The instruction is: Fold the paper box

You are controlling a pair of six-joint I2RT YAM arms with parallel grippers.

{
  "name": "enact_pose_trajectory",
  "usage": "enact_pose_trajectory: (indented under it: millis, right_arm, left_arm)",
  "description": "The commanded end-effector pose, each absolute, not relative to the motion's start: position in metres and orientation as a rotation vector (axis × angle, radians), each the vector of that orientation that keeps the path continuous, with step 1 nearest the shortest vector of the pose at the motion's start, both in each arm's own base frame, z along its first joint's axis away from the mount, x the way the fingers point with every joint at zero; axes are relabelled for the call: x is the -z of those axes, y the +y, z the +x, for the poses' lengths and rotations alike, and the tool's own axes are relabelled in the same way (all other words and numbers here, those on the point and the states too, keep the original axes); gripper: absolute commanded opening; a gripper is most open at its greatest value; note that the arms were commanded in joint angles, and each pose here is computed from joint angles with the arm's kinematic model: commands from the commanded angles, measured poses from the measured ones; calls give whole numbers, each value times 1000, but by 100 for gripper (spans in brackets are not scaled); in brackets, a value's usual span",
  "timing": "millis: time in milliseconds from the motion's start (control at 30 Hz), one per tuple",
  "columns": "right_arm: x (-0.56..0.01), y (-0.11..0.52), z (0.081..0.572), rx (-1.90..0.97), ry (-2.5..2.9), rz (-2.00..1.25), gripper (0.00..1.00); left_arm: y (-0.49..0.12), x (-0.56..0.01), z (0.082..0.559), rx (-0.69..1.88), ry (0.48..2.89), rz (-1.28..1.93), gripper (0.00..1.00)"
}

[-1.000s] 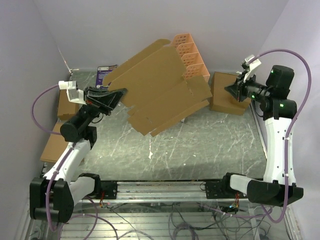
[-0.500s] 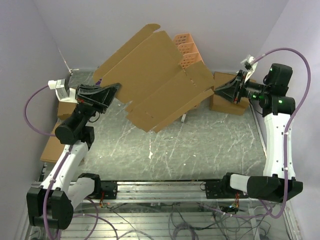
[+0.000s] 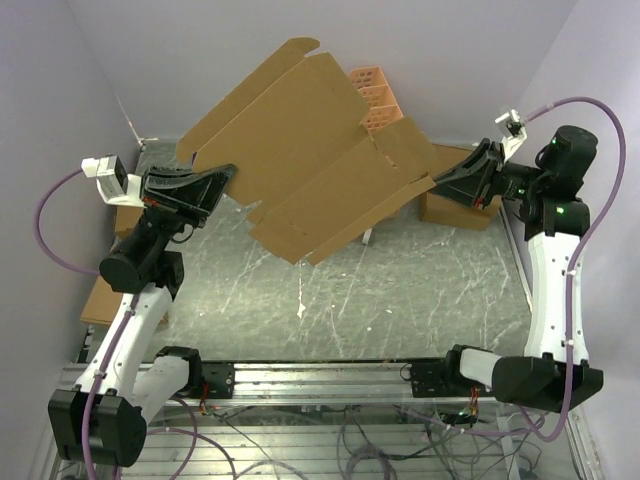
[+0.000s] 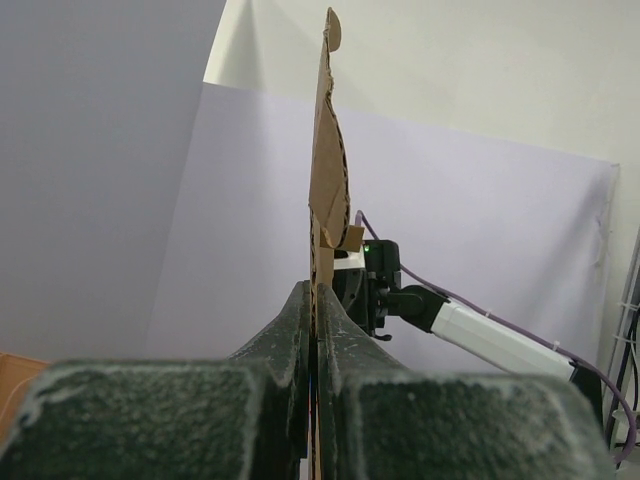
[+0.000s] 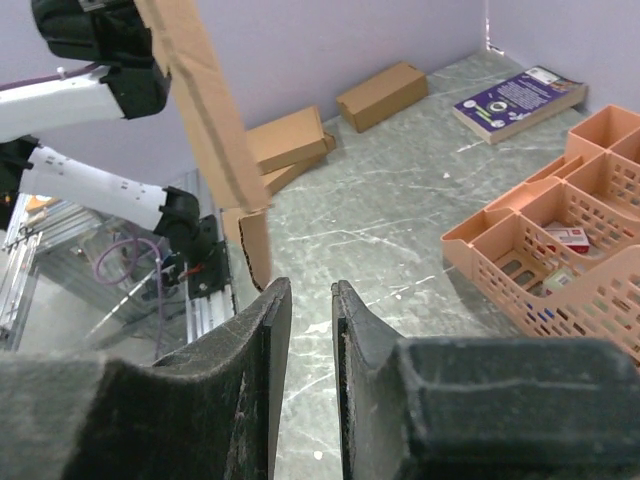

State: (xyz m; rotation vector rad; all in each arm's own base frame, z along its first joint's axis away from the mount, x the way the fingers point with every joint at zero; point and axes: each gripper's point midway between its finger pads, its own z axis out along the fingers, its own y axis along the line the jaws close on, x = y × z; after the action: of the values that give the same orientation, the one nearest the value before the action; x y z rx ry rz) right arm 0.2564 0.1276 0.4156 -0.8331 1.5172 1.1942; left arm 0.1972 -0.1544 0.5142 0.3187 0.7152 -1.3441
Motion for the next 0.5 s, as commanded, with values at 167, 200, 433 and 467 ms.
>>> enact_pose_trajectory:
  millis: [167, 200, 433, 467]
  right_arm:
    - [-436, 132, 228, -1202, 1466, -876, 24]
    - [-435, 133, 227, -1204, 1466, -875, 24]
    - [-431, 136, 210, -1238, 1466, -893, 24]
    - [-430, 136, 209, -1239, 1468, -892, 25]
  left_arm:
    - [-150, -514, 171, 1366, 605, 370, 7]
    - [-150, -515, 171, 1365, 607, 374, 7]
    - [-154, -524, 169, 1334, 617, 420, 7]
    - [-154, -524, 169, 1332, 617, 420, 7]
